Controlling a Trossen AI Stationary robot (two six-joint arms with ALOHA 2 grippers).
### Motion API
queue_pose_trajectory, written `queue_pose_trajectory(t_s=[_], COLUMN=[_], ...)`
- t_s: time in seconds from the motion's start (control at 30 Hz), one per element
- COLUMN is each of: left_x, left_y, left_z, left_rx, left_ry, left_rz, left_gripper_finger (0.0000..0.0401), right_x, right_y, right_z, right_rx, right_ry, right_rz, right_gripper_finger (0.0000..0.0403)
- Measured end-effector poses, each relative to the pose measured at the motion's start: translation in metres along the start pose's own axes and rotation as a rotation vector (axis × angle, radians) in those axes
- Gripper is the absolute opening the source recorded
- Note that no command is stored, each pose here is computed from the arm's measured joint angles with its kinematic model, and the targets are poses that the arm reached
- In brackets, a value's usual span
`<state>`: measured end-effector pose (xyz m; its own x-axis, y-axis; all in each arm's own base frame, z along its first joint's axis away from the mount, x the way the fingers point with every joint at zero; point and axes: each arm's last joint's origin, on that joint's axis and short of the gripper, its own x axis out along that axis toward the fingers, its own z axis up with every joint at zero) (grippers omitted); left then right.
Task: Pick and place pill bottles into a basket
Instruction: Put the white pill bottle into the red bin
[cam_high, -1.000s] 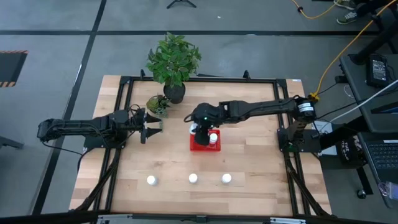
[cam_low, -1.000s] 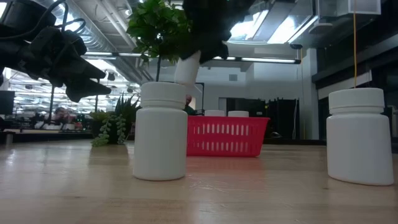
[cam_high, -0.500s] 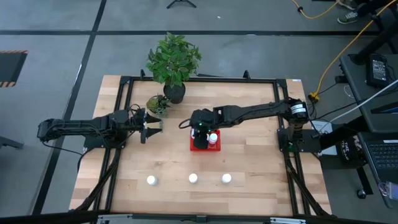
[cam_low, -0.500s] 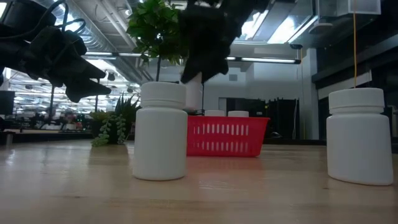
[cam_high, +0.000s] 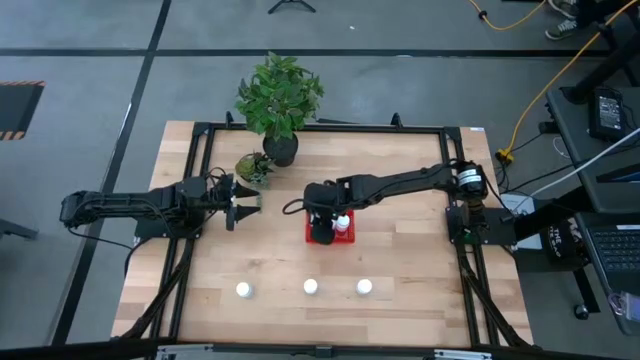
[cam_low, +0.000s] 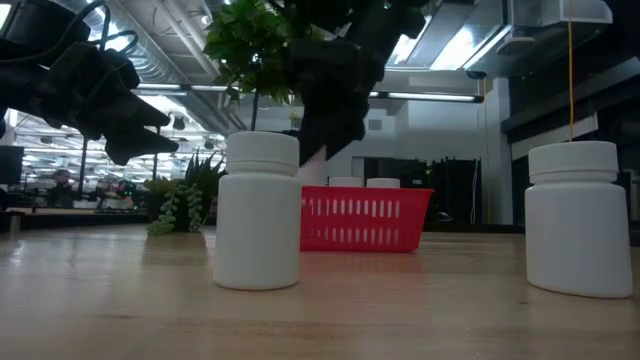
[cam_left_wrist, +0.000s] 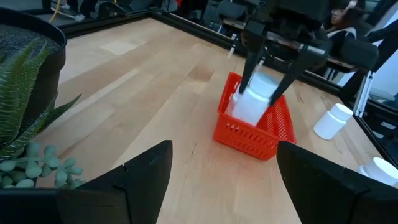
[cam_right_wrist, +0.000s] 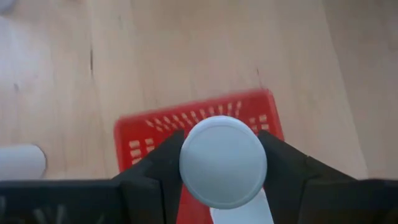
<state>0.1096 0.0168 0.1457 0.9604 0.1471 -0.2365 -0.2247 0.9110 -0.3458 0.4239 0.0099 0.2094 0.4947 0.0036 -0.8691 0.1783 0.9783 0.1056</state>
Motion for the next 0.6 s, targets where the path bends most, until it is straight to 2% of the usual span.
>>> queue_pose_trajectory(t_s=[0.6], left_x=[0.0], left_y=[0.0], left_z=[0.0], left_rx=[-0.014], left_ry=[-0.002], left_rz=[-0.003], left_gripper_finger=[0.0281], right_x=[0.036], right_y=[-0.004], right_z=[-0.007], right_rx=[0.009], right_ry=[0.057], right_rz=[0.023], right_gripper_finger=[0.0164])
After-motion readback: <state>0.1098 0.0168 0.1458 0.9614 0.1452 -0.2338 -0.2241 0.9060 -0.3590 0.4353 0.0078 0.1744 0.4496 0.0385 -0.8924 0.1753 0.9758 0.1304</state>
